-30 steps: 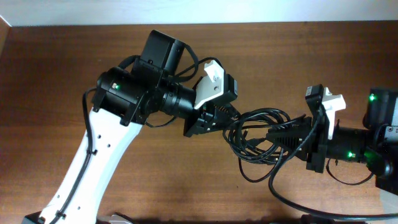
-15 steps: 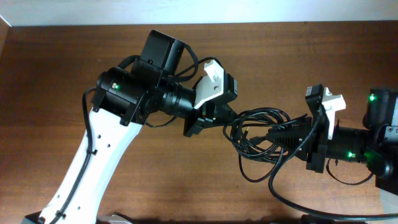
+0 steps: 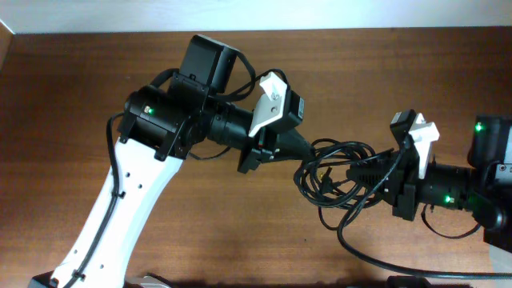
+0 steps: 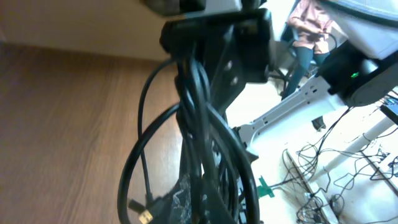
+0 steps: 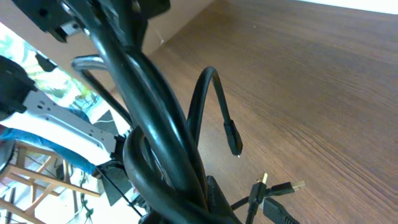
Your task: Untangle cables
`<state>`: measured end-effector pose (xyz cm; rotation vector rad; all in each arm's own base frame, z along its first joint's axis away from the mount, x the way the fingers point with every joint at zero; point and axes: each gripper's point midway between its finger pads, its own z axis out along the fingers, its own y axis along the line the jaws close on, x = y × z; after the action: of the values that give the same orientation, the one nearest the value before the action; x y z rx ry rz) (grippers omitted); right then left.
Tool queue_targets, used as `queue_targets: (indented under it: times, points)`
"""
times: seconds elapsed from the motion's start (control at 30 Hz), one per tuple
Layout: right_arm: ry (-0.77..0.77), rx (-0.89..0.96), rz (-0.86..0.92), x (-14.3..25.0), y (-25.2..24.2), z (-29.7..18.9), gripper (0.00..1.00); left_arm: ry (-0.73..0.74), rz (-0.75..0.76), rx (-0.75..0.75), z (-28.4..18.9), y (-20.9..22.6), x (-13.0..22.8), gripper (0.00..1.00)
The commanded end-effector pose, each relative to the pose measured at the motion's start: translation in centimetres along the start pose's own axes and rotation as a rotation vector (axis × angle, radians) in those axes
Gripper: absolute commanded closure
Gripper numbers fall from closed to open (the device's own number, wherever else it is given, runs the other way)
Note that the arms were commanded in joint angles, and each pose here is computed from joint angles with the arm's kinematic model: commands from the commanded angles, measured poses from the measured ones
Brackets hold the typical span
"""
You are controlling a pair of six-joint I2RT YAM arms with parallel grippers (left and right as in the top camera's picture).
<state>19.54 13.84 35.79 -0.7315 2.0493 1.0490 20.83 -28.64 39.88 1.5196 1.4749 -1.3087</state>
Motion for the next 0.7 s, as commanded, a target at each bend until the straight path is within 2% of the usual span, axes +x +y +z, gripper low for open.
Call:
queue_targets:
  times: [0.0,0.27,0.57,0.67]
  points:
    - [0.026,0.054,-0.002,0.4,-0.9,0.0,0.96,-0.144,0.091,0.148,-0.5,-3.0,-3.1,1.00]
    - [0.040,0.051,0.015,0.8,-0.7,0.0,0.96,-0.160,0.227,0.096,-0.5,-1.8,-4.2,1.00]
    - [0.073,0.068,0.052,1.7,-0.8,-0.1,0.96,-0.228,0.479,0.025,-1.0,-0.4,-7.7,1.00]
    - [0.074,0.067,0.054,1.7,-0.8,-0.1,0.96,-0.221,0.472,0.005,-1.0,-0.1,-7.6,1.00]
